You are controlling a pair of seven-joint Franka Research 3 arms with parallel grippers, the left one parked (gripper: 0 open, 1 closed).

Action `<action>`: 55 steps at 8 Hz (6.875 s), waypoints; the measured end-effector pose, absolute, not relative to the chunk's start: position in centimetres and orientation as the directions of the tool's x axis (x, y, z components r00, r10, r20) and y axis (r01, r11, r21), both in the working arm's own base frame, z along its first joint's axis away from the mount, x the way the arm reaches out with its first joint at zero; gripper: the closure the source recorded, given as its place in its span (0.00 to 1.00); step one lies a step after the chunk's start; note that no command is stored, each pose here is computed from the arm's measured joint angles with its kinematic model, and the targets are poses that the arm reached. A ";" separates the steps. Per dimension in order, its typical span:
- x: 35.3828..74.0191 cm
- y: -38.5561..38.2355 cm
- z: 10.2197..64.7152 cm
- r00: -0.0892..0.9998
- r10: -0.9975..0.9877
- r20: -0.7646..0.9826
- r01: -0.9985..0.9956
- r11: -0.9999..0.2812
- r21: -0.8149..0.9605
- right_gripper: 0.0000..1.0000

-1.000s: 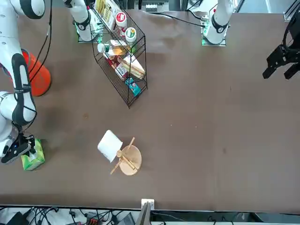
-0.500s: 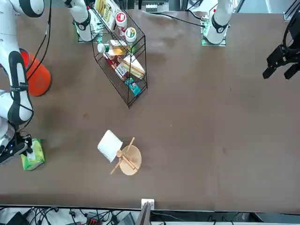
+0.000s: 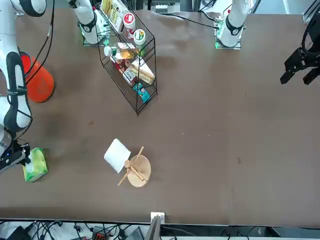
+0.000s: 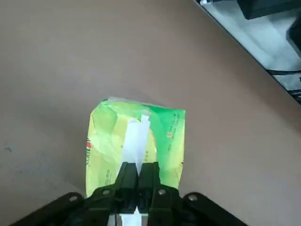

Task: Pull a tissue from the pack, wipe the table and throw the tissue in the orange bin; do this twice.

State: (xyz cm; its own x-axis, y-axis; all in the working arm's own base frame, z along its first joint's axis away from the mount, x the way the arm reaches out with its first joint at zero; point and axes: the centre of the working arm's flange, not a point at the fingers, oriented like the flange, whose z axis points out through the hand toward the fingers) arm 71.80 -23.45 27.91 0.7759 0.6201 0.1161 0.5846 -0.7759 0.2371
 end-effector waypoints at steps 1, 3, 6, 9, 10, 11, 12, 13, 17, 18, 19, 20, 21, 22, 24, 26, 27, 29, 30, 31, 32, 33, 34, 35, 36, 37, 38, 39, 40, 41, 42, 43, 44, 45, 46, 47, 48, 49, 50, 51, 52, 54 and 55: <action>71.8 -23.4 28.3 0.776 0.620 0.117 0.584 -0.776 0.238 0.99; 71.7 -23.3 29.1 0.779 0.617 0.112 0.584 -0.779 0.229 0.99; 71.4 -22.0 33.1 0.811 0.576 0.107 0.552 -0.812 0.188 0.99; 70.9 -20.8 36.4 0.824 0.560 0.089 0.544 -0.825 0.155 0.99; 70.7 -20.3 37.2 0.829 0.554 0.082 0.539 -0.829 0.149 0.99; 70.5 -19.9 38.1 0.836 0.544 0.073 0.530 -0.835 0.148 0.99; 70.3 -19.6 38.7 0.840 0.540 0.055 0.530 -0.837 0.139 0.99; 70.1 -19.2 39.1 0.836 0.547 0.034 0.538 -0.831 0.138 0.99; 70.2 -19.0 42.6 0.807 0.585 -0.082 0.587 -0.782 0.209 0.99; 70.1 -18.7 43.3 0.804 0.585 -0.102 0.593 -0.781 0.195 0.99; 69.9 -18.5 43.7 0.802 0.586 -0.119 0.598 -0.782 0.179 0.99; 69.7 -18.5 44.0 0.799 0.586 -0.133 0.601 -0.782 0.165 0.99; 69.7 -18.4 44.2 0.795 0.590 -0.142 0.607 -0.779 0.158 0.99; 69.6 -18.4 44.3 0.786 0.600 -0.152 0.618 -0.770 0.157 0.99; 69.7 -18.5 44.8 0.766 0.619 -0.173 0.642 -0.748 0.170 0.99; 69.5 -18.6 45.9 0.757 0.625 -0.187 0.652 -0.742 0.157 0.99; 69.4 -18.6 46.4 0.757 0.622 -0.198 0.651 -0.745 0.145 0.99; 69.0 -18.1 47.7 0.755 0.617 -0.220 0.649 -0.752 0.119 0.99; 68.9 -17.7 48.2 0.753 0.617 -0.229 0.650 -0.753 0.108 0.99; 68.8 -17.5 48.6 0.752 0.616 -0.235 0.649 -0.754 0.102 0.99; 68.7 -17.5 48.8 0.753 0.614 -0.237 0.648 -0.755 0.099 0.99; 68.7 -17.3 48.9 0.751 0.615 -0.242 0.648 -0.756 0.092 0.99; 68.6 -16.7 48.9 0.746 0.617 -0.250 0.652 -0.754 0.083 0.99; 68.7 -15.6 48.8 0.747 0.613 -0.259 0.648 -0.758 0.074 0.99; 68.7 -14.2 48.7 0.755 0.597 -0.270 0.633 -0.771 0.065 0.99; 68.7 -12.5 48.6 0.773 0.574 -0.268 0.606 -0.794 0.045 0.99; 68.5 -11.0 48.4 0.799 0.546 -0.252 0.565 -0.825 0.004 0.99; 68.3 -10.0 48.3 0.825 0.516 -0.231 0.520 -0.853 -0.049 0.99; 68.0 -9.3 48.4 0.845 0.488 -0.220 0.478 -0.873 -0.101 0.99; 67.5 -8.5 48.5 0.858 0.464 -0.221 0.438 -0.885 -0.158 0.99; 67.2 -7.7 48.3 0.860 0.456 -0.229 0.414 -0.886 -0.210 0.99; 66.8 -7.1 47.9 0.855 0.460 -0.238 0.402 -0.879 -0.256 0.99; 66.6 -6.6 47.1 0.851 0.466 -0.244 0.391 -0.871 -0.299 0.99; 66.3 -6.1 46.1 0.847 0.468 -0.251 0.377 -0.863 -0.337 0.99; 66.1 -5.7 45.1 0.848 0.463 -0.259 0.355 -0.857 -0.373 0.99; 65.9 -5.1 44.2 0.848 0.459 -0.264 0.334 -0.851 -0.406 0.99; 65.8 -4.5 43.6 0.848 0.459 -0.264 0.322 -0.842 -0.432 0.99; 65.7 -3.8 43.2 0.851 0.453 -0.265 0.306 -0.838 -0.452 0.99; 65.7 -3.2 43.1 0.855 0.443 -0.269 0.288 -0.838 -0.463 0.99; 65.8 -2.1 43.1 0.860 0.426 -0.281 0.267 -0.845 -0.463 0.99; 65.8 -0.7 43.1 0.860 0.416 -0.295 0.256 -0.853 -0.455 0.99; 65.7 0.6 42.5 0.855 0.414 -0.312 0.251 -0.858 -0.448 0.99; 65.6 0.5 42.0 0.856 0.410 -0.317 0.247 -0.861 -0.445 0.99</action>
